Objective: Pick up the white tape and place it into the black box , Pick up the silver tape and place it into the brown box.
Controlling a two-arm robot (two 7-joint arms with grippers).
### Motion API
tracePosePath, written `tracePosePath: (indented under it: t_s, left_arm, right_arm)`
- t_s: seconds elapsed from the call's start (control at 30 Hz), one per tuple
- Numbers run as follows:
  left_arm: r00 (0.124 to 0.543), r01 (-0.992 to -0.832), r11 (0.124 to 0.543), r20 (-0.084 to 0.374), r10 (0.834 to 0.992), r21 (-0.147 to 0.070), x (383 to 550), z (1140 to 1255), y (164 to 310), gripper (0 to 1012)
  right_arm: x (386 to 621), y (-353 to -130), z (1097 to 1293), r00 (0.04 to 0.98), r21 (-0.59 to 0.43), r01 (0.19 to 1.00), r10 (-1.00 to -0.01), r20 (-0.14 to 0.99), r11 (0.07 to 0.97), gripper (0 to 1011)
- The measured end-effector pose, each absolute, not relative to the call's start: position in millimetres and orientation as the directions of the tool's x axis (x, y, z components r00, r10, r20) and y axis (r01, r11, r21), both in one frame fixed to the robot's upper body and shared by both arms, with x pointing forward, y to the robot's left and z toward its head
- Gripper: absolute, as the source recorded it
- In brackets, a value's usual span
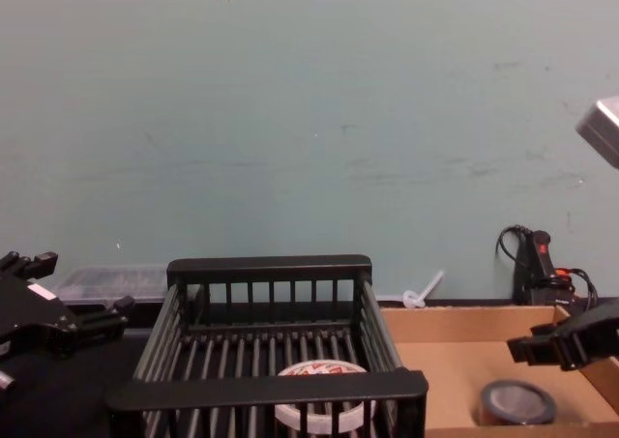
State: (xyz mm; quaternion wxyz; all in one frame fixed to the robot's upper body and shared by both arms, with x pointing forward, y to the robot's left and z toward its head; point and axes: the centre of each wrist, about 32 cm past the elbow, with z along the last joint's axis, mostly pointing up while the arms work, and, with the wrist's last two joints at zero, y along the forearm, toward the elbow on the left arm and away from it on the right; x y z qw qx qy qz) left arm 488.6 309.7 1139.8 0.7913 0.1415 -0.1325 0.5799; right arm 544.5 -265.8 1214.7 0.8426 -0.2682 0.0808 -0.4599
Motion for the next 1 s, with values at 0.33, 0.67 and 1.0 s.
tracePosePath:
  t_s: [0.33,0.67,1.0]
  left_arm:
    - [0.292,-0.955,0.287,0.374,0.880,0.070,488.6,1139.8,309.7,1002]
    - [0.292,-0.955,0.287,0.374,0.880,0.070,488.6,1139.8,309.7,1001]
    - [0.292,-0.955,0.287,0.374,0.880,0.070,488.6,1139.8,309.7,1001]
  right_arm:
    - [544.2,-265.7,1214.5,0.566,-0.527,0.730,-0.817,0.110,0.435,638]
    - [544.0,-265.6,1214.6,0.566,-0.527,0.730,-0.817,0.110,0.435,916]
    - [544.0,-265.6,1214.6,0.566,-0.527,0.730,-0.817,0.110,0.435,1003]
